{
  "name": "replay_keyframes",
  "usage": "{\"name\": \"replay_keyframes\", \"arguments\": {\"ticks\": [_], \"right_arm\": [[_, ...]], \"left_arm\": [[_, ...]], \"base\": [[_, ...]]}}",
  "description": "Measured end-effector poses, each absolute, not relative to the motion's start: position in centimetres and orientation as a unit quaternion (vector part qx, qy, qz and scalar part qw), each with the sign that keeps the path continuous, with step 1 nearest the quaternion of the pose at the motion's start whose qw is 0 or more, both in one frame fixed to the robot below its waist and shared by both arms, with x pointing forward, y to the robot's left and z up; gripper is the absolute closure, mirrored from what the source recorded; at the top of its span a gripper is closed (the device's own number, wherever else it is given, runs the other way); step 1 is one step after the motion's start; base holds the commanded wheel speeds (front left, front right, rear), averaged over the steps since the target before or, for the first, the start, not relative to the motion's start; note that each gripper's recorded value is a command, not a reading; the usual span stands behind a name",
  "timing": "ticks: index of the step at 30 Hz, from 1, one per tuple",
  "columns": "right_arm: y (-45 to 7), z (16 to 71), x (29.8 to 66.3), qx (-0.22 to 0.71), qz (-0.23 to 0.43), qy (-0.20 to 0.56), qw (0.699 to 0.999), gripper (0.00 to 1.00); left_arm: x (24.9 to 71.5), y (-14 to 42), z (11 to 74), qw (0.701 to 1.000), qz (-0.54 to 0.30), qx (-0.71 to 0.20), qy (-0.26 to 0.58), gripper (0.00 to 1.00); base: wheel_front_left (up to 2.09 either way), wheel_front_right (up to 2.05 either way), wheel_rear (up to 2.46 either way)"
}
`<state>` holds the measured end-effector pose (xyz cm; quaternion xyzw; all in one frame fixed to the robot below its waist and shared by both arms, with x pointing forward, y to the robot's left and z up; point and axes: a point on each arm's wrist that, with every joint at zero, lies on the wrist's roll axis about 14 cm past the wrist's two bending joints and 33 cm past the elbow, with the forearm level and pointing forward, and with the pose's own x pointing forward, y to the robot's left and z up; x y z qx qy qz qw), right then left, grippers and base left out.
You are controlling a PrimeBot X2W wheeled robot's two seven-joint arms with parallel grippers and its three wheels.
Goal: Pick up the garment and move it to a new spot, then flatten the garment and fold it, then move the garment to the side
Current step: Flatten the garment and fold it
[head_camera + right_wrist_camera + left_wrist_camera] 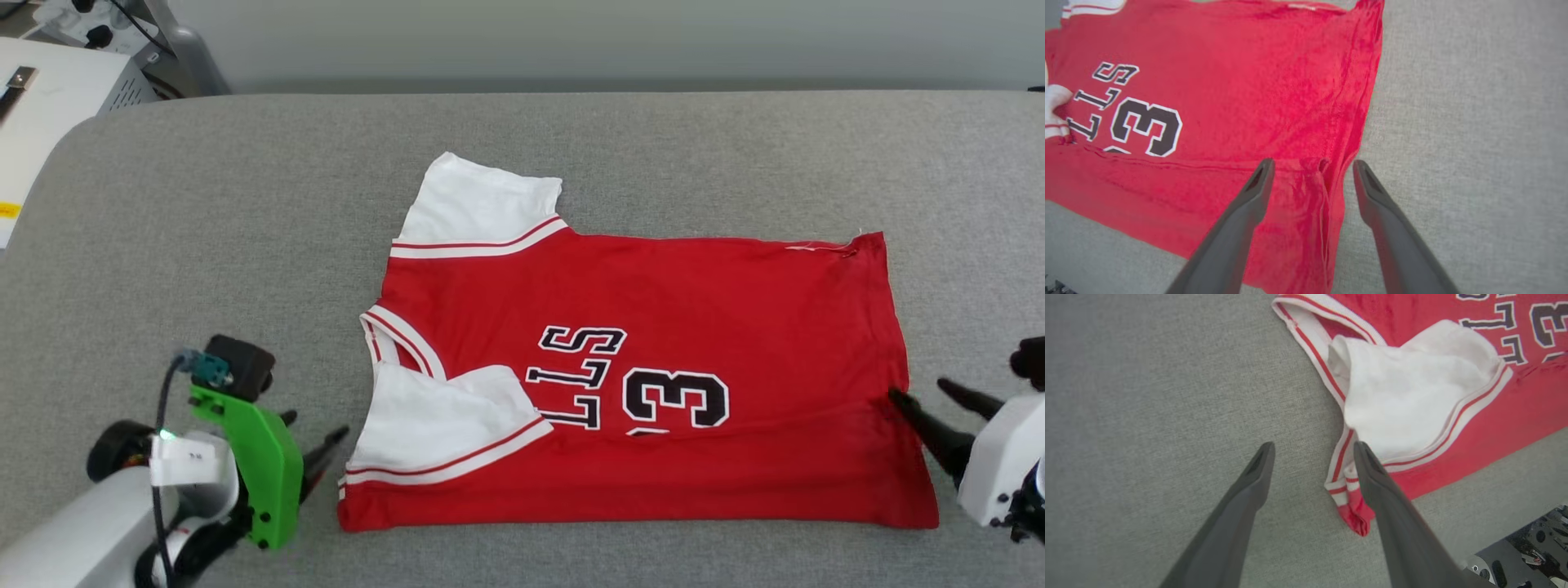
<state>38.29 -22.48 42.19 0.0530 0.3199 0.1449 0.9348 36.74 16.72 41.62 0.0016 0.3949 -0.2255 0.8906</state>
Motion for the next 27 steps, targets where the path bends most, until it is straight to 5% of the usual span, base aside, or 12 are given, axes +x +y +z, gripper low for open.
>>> {"name": "replay_keyframes", "arguments": {"ticks": [8,17,21,27], "right_arm": [[-22.9,50.9,42.7,0.041,0.110,0.083,0.990,0.00],[-21.7,53.2,44.9,0.047,0.090,-0.018,0.995,0.00],[-21.7,52.2,46.0,0.036,0.086,-0.018,0.995,0.00],[-22.4,49.8,47.3,0.029,0.076,0.003,0.997,0.00]], "left_arm": [[44.7,16.9,52.5,0.955,-0.209,0.043,0.204,0.00],[54.1,14.5,58.1,0.967,-0.219,0.081,0.101,0.00],[58.3,12.2,57.8,0.960,-0.241,0.076,0.118,0.00],[61.3,10.3,50.9,0.921,-0.266,0.068,0.277,0.00]], "base": [[0.00,0.00,0.00],[0.00,0.00,0.00],[0.00,0.00,0.00],[0.00,0.00,0.00]]}}
